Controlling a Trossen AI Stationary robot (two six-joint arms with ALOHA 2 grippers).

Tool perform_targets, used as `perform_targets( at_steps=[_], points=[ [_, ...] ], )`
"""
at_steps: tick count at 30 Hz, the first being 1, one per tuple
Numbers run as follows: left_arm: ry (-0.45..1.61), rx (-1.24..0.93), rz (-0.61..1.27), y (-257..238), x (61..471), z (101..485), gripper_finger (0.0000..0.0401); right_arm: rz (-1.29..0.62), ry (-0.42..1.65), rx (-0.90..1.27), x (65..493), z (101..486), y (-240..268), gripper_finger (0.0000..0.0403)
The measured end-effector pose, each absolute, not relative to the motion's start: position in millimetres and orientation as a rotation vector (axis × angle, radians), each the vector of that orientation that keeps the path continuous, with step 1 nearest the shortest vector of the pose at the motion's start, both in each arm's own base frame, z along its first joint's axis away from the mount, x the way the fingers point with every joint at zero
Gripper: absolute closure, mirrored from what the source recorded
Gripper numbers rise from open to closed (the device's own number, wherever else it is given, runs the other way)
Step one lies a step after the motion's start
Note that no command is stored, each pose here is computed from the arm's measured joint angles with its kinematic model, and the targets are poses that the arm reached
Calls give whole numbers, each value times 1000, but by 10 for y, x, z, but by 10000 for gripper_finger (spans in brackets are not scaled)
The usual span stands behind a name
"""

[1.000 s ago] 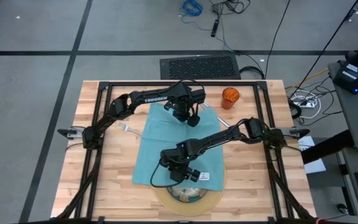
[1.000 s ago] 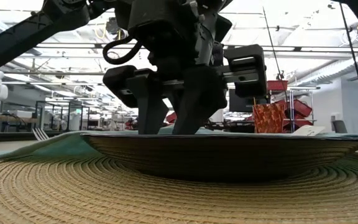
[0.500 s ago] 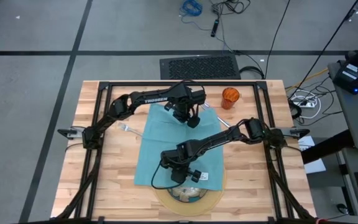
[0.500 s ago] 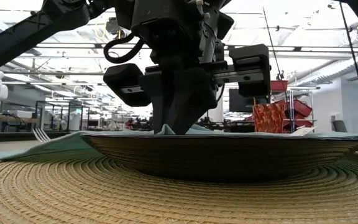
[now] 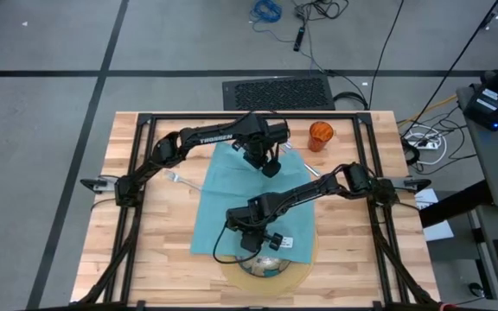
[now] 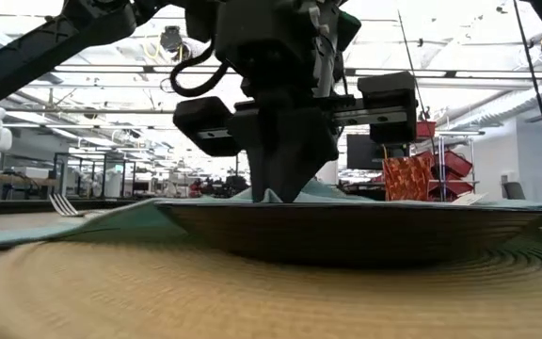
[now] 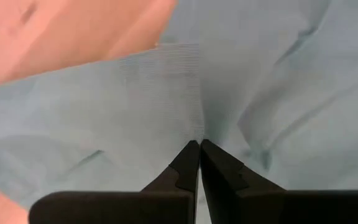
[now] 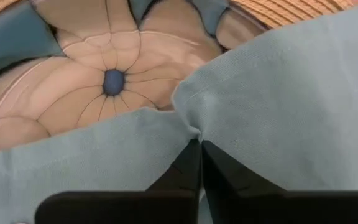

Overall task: Set table place
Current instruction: Fold the blue napkin

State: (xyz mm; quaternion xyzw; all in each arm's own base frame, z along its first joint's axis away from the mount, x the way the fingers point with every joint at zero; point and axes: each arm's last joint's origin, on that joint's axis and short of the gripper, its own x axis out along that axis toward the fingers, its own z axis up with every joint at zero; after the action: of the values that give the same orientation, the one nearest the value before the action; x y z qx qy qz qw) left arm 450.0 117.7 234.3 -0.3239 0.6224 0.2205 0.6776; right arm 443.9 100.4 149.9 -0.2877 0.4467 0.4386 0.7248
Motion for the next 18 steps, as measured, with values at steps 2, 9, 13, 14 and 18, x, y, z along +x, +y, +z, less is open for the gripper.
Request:
perform_targets(
  at_steps=[2, 9, 13, 14, 18],
  points=[
    [1378, -725, 490, 1184, 4498, 2452, 401, 949, 993, -647, 4417, 1572, 984, 403],
    [1337, -712, 484, 1212, 4380, 2756, 401, 902, 965, -647, 4343, 1904, 954, 403],
    [1291, -706, 496, 1257, 4279, 2947, 401, 882, 922, -643, 4320, 2138, 951, 403],
    [1286, -700, 503, 1264, 4245, 2995, 401, 877, 917, -639, 4322, 2193, 951, 403],
    [1227, -696, 513, 1318, 4181, 3137, 401, 855, 916, -655, 4325, 2411, 954, 403]
  ],
)
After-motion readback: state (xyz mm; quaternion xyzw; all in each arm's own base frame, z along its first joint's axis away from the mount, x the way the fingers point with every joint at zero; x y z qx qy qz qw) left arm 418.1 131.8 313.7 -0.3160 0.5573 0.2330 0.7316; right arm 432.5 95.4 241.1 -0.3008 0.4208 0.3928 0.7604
